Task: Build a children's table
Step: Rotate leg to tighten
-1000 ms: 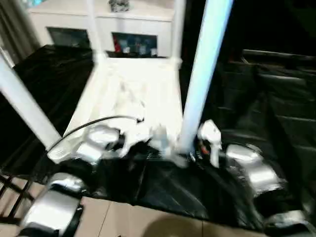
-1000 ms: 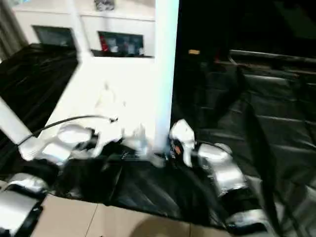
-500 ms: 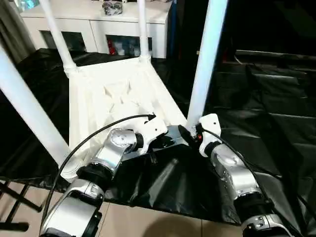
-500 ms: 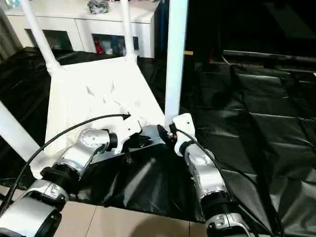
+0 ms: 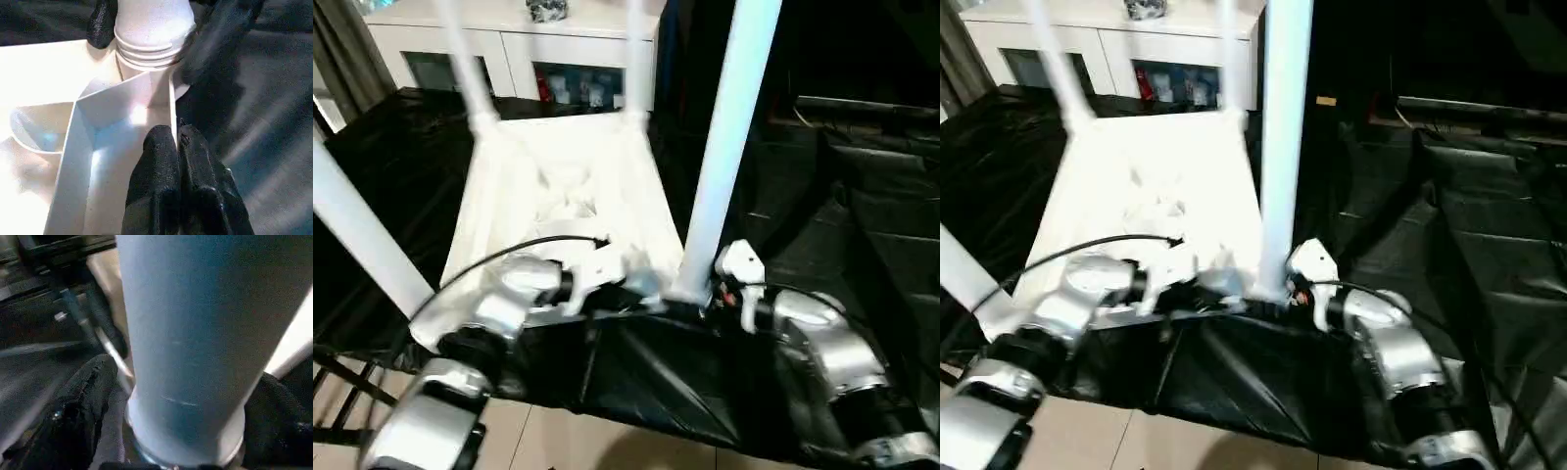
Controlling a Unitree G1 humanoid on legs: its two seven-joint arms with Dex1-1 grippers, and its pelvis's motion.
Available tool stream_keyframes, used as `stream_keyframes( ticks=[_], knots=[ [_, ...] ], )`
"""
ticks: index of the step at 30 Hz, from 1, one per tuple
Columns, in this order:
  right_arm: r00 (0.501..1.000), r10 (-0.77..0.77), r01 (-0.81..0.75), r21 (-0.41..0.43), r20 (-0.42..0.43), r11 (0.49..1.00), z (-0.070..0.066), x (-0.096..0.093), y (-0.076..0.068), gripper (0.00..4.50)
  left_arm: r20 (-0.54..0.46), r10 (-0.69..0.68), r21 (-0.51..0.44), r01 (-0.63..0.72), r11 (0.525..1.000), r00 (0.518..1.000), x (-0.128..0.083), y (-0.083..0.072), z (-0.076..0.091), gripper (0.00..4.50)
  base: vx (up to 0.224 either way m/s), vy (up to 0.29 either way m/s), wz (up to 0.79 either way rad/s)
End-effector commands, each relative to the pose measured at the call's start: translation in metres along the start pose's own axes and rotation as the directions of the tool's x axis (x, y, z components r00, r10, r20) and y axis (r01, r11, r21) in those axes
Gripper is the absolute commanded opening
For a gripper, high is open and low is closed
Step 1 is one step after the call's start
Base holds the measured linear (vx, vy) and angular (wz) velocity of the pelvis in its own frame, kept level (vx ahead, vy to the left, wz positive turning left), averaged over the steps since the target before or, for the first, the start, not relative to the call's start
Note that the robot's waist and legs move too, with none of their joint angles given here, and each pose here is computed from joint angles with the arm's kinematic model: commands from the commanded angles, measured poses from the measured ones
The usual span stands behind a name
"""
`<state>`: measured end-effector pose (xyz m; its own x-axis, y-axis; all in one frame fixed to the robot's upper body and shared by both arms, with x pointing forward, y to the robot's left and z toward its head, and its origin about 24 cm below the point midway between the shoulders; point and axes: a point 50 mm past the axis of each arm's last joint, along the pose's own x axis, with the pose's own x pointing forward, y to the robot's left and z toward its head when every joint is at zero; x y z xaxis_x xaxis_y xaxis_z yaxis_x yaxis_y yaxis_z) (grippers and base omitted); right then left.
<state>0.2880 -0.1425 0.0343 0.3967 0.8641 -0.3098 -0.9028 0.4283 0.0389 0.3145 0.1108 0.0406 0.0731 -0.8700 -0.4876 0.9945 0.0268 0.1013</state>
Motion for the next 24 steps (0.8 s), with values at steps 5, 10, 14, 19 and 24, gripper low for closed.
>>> stream_keyframes(
  ticks=[5, 10, 14, 19, 24],
  knots=[
    [0.966, 0.256, -0.256, 0.019, -0.031, 0.967, 0.002, 0.012, 0.019, 3.29, -0.065, -0.170, 0.024, 0.172, 0.985, 0.983, 0.002, -0.012, -0.008, 0.00, 0.000, 0.000, 0.00],
    [0.949, 0.309, -0.308, 0.028, -0.055, 0.951, 0.003, 0.012, 0.019, 2.95, -0.073, -0.200, 0.029, 0.202, 0.979, 0.977, -0.002, -0.012, -0.009, 0.00, 0.000, 0.000, 0.00],
    [0.946, 0.317, -0.316, 0.031, -0.066, 0.948, 0.001, 0.014, 0.020, 2.77, -0.072, -0.202, 0.023, 0.204, 0.979, 0.977, -0.004, -0.011, -0.010, 0.00, 0.000, 0.000, 0.00],
    [0.980, 0.191, -0.189, 0.024, -0.059, 0.982, -0.002, 0.018, 0.015, 2.71, -0.042, -0.160, -0.008, 0.160, 0.987, 0.986, -0.004, -0.010, -0.010, 0.00, 0.000, 0.000, 0.00],
    [0.974, -0.224, 0.226, 0.054, -0.042, 0.973, -0.013, 0.027, -0.003, 2.68, -0.032, 0.043, -0.070, -0.045, 0.997, 0.999, 0.011, 0.001, -0.007, 0.00, -0.010, 0.000, 0.00]
  ],
)
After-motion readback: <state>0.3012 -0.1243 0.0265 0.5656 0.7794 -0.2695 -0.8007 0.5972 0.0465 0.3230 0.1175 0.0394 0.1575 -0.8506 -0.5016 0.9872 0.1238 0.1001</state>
